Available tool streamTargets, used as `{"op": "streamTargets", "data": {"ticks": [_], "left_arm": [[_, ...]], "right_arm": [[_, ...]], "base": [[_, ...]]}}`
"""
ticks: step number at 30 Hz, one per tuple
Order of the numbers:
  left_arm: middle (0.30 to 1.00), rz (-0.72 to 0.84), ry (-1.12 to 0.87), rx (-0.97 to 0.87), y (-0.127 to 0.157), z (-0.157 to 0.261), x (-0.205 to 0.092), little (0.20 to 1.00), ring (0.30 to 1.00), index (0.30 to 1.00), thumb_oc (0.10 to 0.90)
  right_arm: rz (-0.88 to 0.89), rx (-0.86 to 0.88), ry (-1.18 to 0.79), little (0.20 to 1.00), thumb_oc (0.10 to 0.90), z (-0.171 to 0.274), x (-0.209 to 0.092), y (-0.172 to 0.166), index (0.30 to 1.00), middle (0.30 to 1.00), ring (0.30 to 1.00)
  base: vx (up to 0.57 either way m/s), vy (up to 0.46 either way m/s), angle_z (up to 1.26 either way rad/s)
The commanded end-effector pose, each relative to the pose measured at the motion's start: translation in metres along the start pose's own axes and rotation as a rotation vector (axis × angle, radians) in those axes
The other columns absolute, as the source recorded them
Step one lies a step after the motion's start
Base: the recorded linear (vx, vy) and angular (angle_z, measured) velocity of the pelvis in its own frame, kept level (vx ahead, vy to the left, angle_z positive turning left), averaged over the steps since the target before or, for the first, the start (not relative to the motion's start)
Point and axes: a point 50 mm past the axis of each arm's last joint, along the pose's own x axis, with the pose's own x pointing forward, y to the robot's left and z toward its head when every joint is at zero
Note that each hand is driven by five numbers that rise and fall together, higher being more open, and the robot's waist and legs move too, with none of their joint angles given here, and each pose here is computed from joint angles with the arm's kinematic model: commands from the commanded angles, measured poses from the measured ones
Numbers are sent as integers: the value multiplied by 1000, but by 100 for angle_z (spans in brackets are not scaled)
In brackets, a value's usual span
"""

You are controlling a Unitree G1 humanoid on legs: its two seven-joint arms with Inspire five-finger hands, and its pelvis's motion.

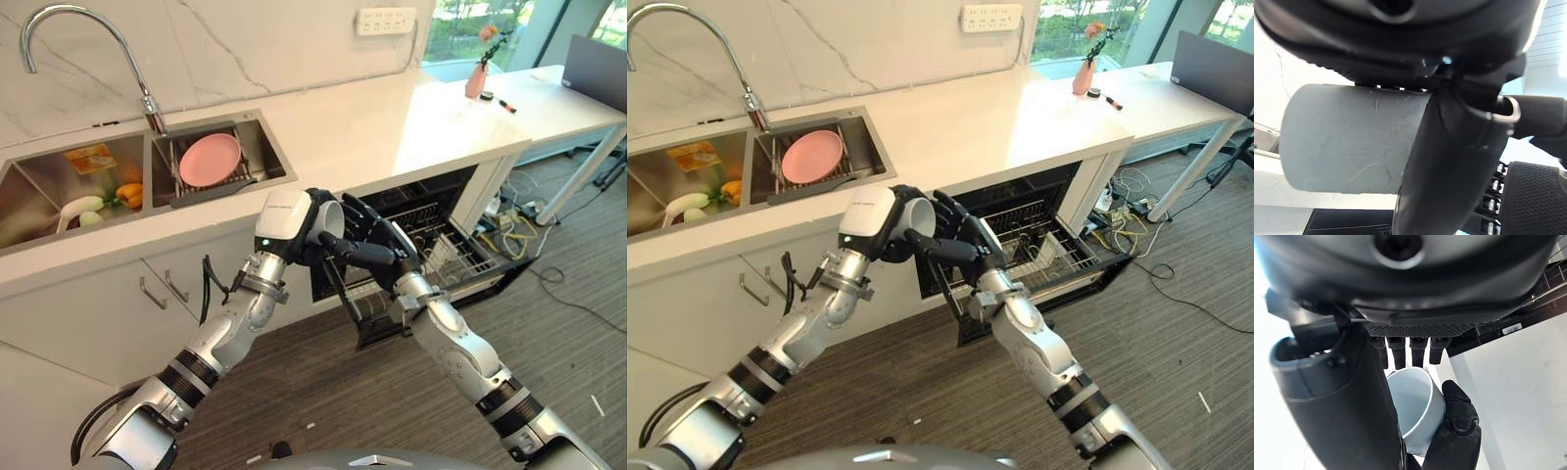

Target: Place the dishes in the dishwasher.

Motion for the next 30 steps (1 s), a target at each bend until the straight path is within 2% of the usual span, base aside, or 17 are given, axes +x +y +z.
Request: {"op": "streamTargets", "data": {"ticks": [1, 7, 12, 17, 21, 25, 30], "left_arm": [[300, 294, -359, -55, 61, 57, 40, 300, 300, 300, 400], [300, 252, -422, -20, 64, 62, 41, 300, 300, 300, 400], [300, 211, -530, -37, 69, 78, 39, 300, 300, 300, 400], [300, 208, -549, -76, 71, 83, 38, 300, 300, 300, 400], [300, 215, -566, -100, 71, 88, 35, 300, 300, 300, 400], [300, 233, -586, -157, 70, 97, 30, 300, 300, 300, 400], [300, 238, -595, -200, 67, 103, 24, 300, 300, 300, 400]], "right_arm": [[138, 12, -153, 900, 800, 40, 25, 25, 900, 900, 900], [196, 16, -137, 900, 800, 42, 20, 27, 900, 900, 900], [281, -69, -97, 900, 800, 45, 18, 28, 900, 900, 900], [253, -73, -112, 900, 800, 48, 20, 23, 900, 900, 900], [188, -27, -140, 900, 800, 48, 22, 19, 900, 900, 900], [83, 123, -191, 900, 800, 43, 21, 14, 900, 900, 900], [19, 204, -215, 900, 800, 38, 20, 11, 900, 900, 900]], "base": [[0, 0, 0], [0, 0, 0], [0, 0, 0], [0, 0, 0], [0, 0, 0], [0, 0, 0], [0, 0, 0]]}}
